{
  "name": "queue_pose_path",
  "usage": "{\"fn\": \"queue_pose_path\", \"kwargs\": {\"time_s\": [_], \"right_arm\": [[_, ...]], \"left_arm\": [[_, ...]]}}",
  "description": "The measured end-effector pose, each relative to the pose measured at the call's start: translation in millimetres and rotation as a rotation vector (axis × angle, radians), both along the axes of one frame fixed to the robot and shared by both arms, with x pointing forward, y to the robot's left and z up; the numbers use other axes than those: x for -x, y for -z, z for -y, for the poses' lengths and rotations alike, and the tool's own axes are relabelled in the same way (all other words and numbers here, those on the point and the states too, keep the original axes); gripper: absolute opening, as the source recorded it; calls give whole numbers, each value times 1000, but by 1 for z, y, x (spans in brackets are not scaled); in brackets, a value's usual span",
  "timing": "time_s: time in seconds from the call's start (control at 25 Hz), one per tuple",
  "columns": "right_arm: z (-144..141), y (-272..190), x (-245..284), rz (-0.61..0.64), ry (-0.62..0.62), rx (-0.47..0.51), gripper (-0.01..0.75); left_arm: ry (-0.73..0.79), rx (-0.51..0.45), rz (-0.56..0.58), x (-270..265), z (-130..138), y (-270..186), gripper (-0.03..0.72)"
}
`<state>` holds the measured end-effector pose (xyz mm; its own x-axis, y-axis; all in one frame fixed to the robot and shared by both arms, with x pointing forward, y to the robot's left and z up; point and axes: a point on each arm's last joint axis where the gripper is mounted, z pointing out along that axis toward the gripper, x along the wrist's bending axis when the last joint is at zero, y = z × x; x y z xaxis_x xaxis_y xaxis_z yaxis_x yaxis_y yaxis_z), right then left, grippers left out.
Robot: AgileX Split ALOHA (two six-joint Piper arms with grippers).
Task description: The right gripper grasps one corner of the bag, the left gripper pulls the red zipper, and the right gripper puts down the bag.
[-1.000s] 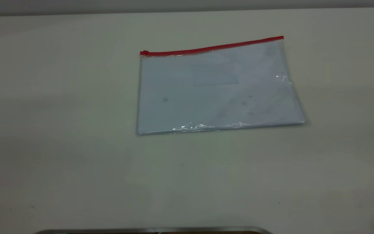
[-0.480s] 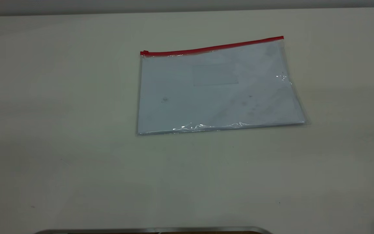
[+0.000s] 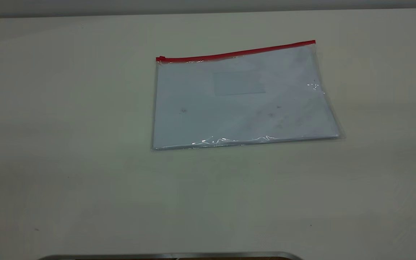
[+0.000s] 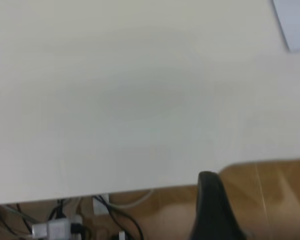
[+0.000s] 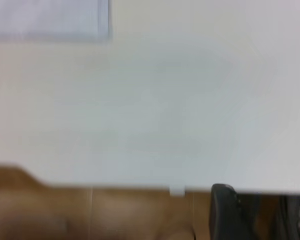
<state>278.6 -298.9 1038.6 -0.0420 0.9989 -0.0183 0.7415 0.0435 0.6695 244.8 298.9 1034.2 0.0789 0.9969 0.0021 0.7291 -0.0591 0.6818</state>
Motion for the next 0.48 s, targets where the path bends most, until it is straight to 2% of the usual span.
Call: {"fn": "queue_pose_path", "kwargs": {"time_s": [0.28,0.48], "right_arm": [[3,-4,43,273,1,-21,376],[4,-3,48,296,1,-23,376]], "left_arm": [[-56,1,129,19,0,1,534],[-56,1,144,22,0,2,534]]}}
